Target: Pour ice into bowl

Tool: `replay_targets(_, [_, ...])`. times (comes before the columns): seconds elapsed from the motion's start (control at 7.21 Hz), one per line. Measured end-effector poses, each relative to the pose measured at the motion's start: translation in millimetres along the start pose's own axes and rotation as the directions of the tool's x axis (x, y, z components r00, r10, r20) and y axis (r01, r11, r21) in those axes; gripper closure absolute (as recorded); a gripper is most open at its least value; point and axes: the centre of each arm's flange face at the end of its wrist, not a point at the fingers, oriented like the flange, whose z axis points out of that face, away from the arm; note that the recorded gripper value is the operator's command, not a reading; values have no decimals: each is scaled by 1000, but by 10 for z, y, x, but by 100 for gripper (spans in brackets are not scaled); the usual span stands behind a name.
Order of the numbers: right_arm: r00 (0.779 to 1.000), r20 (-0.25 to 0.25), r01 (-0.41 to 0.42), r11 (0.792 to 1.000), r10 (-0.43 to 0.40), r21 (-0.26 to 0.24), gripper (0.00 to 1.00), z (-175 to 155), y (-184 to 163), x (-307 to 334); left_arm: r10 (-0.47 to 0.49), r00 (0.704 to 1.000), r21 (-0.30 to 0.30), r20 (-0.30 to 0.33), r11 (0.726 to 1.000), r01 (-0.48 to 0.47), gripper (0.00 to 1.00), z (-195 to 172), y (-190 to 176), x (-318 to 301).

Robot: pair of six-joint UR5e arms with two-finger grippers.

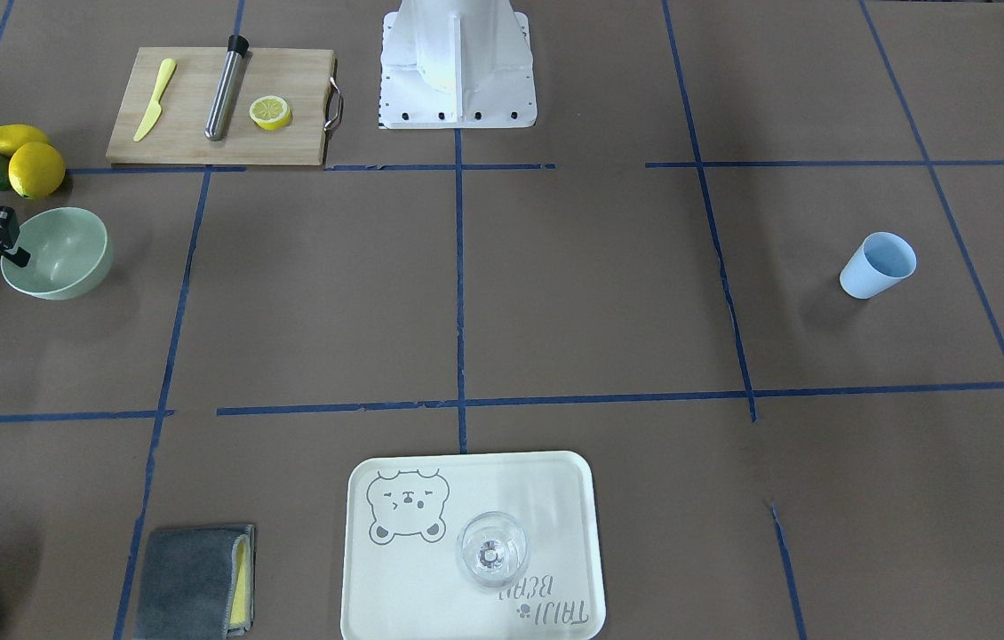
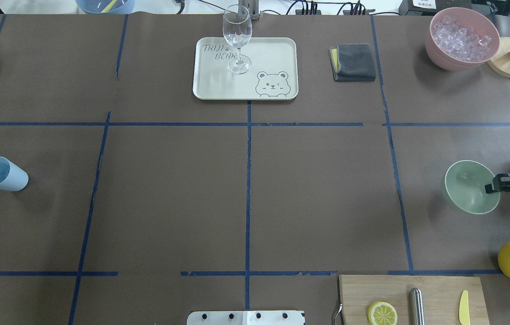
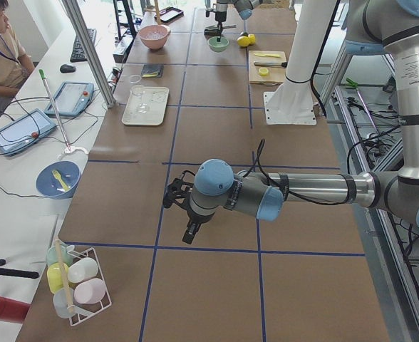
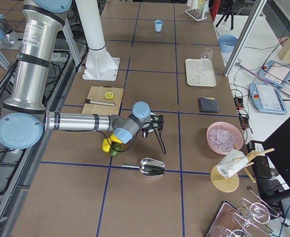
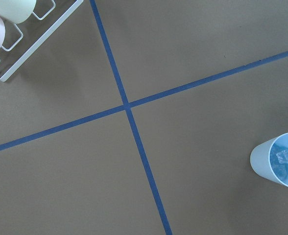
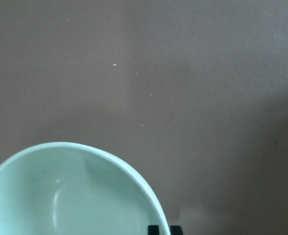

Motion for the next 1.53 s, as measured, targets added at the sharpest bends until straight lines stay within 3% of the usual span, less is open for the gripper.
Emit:
replay_targets(0.42, [994,102,23,1000,-23,5,100,57,-111,-1039,-1,1000,-1,0,1000,1,0,7,2,-2])
replay_targets(0.69, [991,125,-37,999,40,-27,100,342,-235,-2100,3,1000,-2,-1,1000,-3,0,13,5,-6])
replay_targets(0.97, [992,88,-87,994,93,-61,100,706,-125,-3591,29,1000,17,1,999,-29,0,16,-10,4])
replay_targets(1.25, [973,35,-228,973,229,-29,100,1048,193,-4958,87,996,59,2,994,-87,0,6,-57,61])
replay_targets(1.53, [943,14,-332,943,332,16,100,1418,271,-5825,131,991,85,-7,988,-130,0,19,-100,143])
